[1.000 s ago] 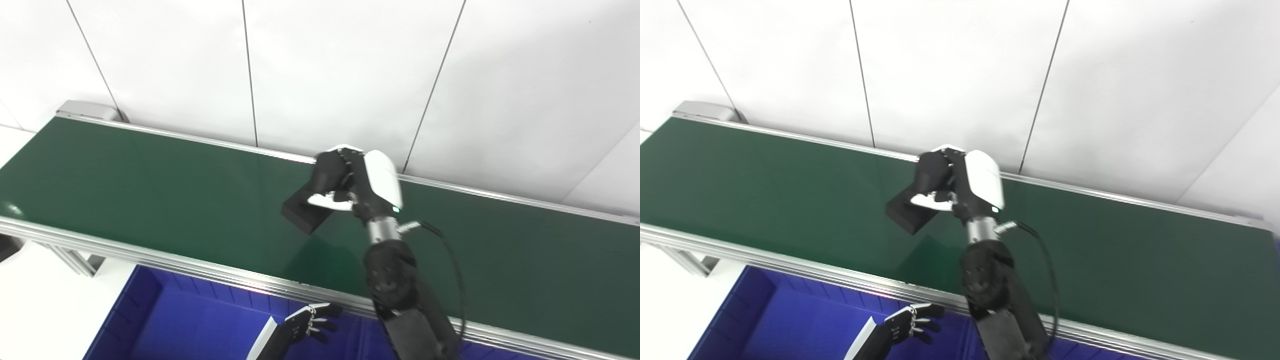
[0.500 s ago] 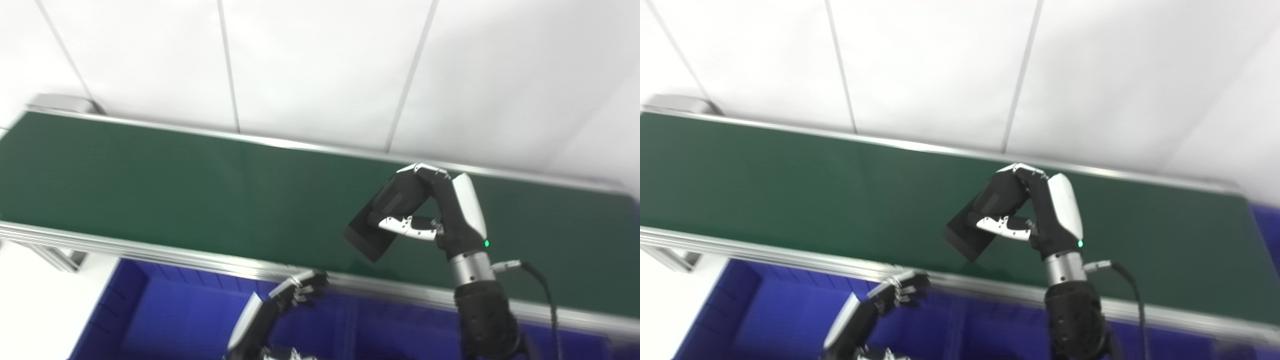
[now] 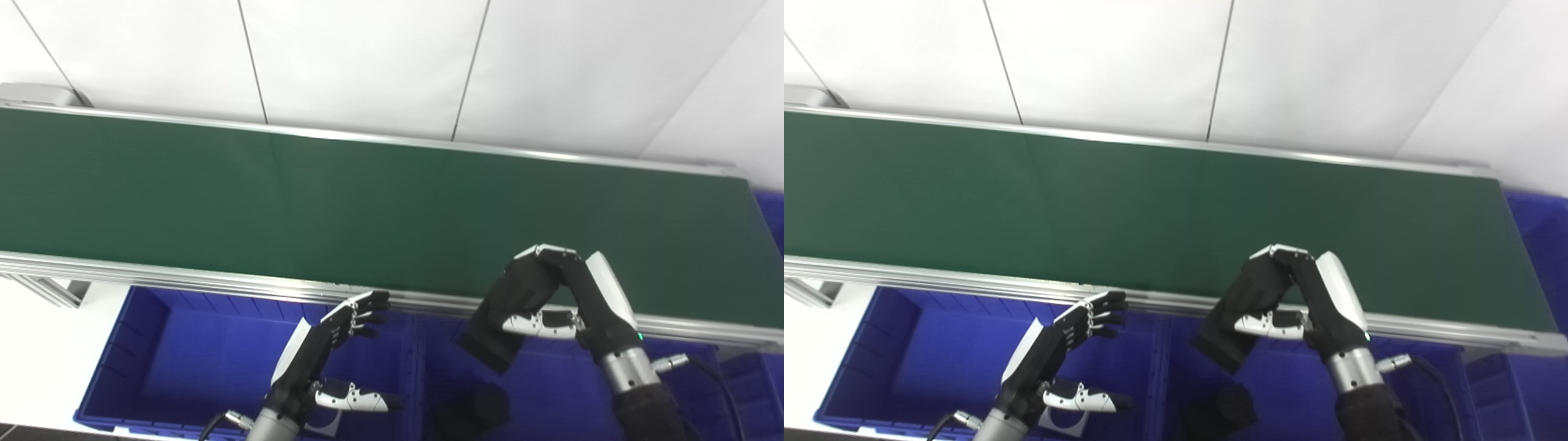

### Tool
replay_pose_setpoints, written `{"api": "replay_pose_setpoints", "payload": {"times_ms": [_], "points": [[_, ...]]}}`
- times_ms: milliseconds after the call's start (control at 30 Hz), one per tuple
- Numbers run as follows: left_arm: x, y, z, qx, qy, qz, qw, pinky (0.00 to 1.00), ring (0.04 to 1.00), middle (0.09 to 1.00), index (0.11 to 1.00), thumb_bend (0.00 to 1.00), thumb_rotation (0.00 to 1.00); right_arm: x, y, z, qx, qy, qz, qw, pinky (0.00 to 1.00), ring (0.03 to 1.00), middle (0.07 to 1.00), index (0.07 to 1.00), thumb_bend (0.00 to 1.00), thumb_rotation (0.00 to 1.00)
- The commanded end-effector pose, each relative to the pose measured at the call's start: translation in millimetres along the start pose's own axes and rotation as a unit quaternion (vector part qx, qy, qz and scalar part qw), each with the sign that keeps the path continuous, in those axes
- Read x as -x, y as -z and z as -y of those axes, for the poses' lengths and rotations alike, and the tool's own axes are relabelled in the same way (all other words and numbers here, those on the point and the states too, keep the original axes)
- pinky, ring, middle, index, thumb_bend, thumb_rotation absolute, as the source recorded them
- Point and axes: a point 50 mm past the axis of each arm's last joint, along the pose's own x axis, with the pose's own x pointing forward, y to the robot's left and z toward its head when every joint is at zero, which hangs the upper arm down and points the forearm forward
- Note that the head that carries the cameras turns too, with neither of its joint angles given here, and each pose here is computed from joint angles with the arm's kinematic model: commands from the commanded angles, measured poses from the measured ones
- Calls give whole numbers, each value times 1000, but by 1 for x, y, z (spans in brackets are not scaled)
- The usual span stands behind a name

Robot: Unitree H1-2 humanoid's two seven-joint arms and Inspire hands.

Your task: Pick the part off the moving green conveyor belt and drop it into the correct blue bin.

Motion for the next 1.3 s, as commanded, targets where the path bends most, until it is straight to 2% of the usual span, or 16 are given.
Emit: {"api": "replay_pose_setpoints", "payload": {"times_ms": [0, 233, 467, 533, 633, 700, 733, 767, 800, 867, 1133, 1267], "points": [[-3, -10, -1, 5, -1, 23, 1000, 696, 759, 812, 819, 861, 91, 4, 5, 9, 28, 7, 34, 999, 354, 418, 481, 502, 514, 0], [-3, -11, -5, -3, 1, 18, 1000, 705, 769, 824, 824, 854, 83, 21, 45, 7, 75, -37, -6, 996, 378, 446, 449, 544, 508, 0], [-2, -10, -9, -3, -2, 13, 1000, 714, 776, 824, 825, 849, 48, 24, 54, 14, 123, -71, -65, 988, 394, 453, 434, 541, 509, 0], [0, -10, -11, -4, -3, 11, 1000, 717, 778, 822, 829, 843, 45, 24, 57, 14, 132, -79, -72, 986, 461, 522, 469, 514, 515, 0], [2, -11, -12, -5, -2, 11, 1000, 713, 778, 821, 830, 841, 45, 26, 59, 13, 129, -81, -75, 985, 505, 579, 495, 497, 519, 0], [2, -11, -13, -10, -2, 12, 1000, 711, 774, 819, 829, 840, 47, 28, 59, 12, 123, -80, -77, 986, 576, 675, 691, 498, 511, 98], [3, -11, -14, -12, -3, 13, 1000, 706, 770, 816, 827, 841, 54, 30, 59, 12, 119, -79, -75, 987, 615, 728, 757, 498, 512, 124], [3, -11, -14, -12, -3, 12, 1000, 707, 769, 815, 827, 841, 57, 32, 59, 12, 113, -76, -71, 988, 639, 760, 792, 633, 592, 170], [4, -11, -14, -12, -3, 12, 1000, 711, 774, 817, 827, 840, 57, 34, 57, 11, 104, -71, -65, 990, 648, 780, 817, 711, 650, 238], [4, -11, -15, -12, -2, 10, 1000, 717, 779, 819, 827, 840, 54, 38, 54, 9, 87, -60, -50, 993, 642, 805, 858, 801, 723, 320], [7, -11, -19, -13, -1, 6, 1000, 722, 781, 822, 830, 841, 58, 60, 29, -9, 60, -15, 11, 998, 675, 849, 927, 902, 761, 470], [9, -11, -21, -14, -1, 4, 1000, 720, 781, 827, 826, 843, 62, 68, 18, -26, 32, 8, 33, 999, 652, 817, 923, 903, 775, 476]]}}
